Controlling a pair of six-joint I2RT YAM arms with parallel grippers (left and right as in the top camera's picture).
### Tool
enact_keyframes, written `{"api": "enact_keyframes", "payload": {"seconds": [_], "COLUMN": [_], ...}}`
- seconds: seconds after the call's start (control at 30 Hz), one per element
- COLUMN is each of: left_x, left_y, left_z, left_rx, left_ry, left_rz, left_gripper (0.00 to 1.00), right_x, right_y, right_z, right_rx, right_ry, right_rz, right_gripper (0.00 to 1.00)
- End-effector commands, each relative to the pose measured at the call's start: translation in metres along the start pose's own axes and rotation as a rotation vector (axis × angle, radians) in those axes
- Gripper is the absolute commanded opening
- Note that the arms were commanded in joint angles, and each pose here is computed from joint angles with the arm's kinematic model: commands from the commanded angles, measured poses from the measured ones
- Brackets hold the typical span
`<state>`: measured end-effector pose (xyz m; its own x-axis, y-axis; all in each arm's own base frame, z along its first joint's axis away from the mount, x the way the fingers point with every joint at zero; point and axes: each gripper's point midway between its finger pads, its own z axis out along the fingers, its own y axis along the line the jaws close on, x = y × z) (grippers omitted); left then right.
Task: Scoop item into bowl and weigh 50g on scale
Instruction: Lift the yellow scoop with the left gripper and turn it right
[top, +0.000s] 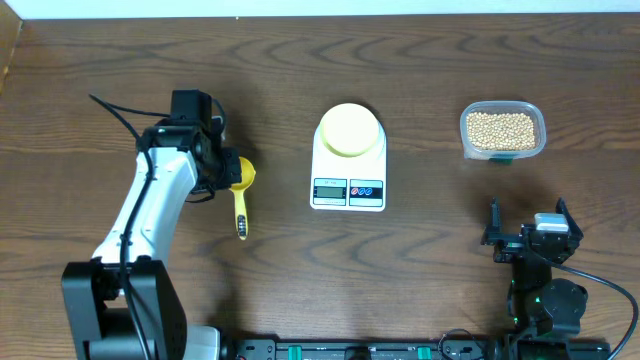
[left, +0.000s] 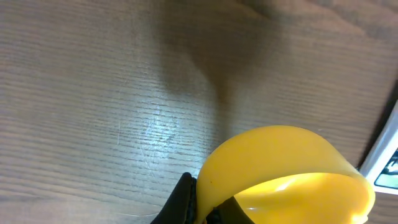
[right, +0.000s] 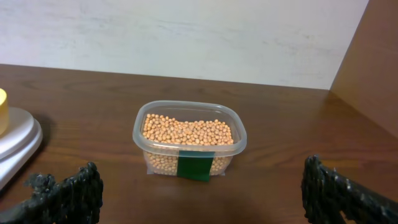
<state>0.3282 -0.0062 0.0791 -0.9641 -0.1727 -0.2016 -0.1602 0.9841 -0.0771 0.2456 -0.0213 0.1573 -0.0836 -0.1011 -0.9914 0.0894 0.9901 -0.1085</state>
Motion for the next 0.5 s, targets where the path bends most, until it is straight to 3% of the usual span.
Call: {"api": "enact_keyframes", "payload": {"seconds": [0.0,0.47], "left_x": [-0.0037,-0.0037], "left_y": [0.0017,0.0017], "left_z": [-0.0067,-0.0067], "left_rx": [-0.008,-0.007], "left_ry": [-0.024,-0.024], "left_rz": [-0.061,-0.125], "left_gripper": [0.08,0.08], "right_x": [-0.0001,-0.0001], "right_y": [0.0022,0.0022], "right_z": [-0.0003,-0.0003], "right_rx": [-0.008,-0.009], "right_ry": [-0.002,-0.002], "right_rz": [0.0,0.0], "right_gripper": [0.99,0.99]}}
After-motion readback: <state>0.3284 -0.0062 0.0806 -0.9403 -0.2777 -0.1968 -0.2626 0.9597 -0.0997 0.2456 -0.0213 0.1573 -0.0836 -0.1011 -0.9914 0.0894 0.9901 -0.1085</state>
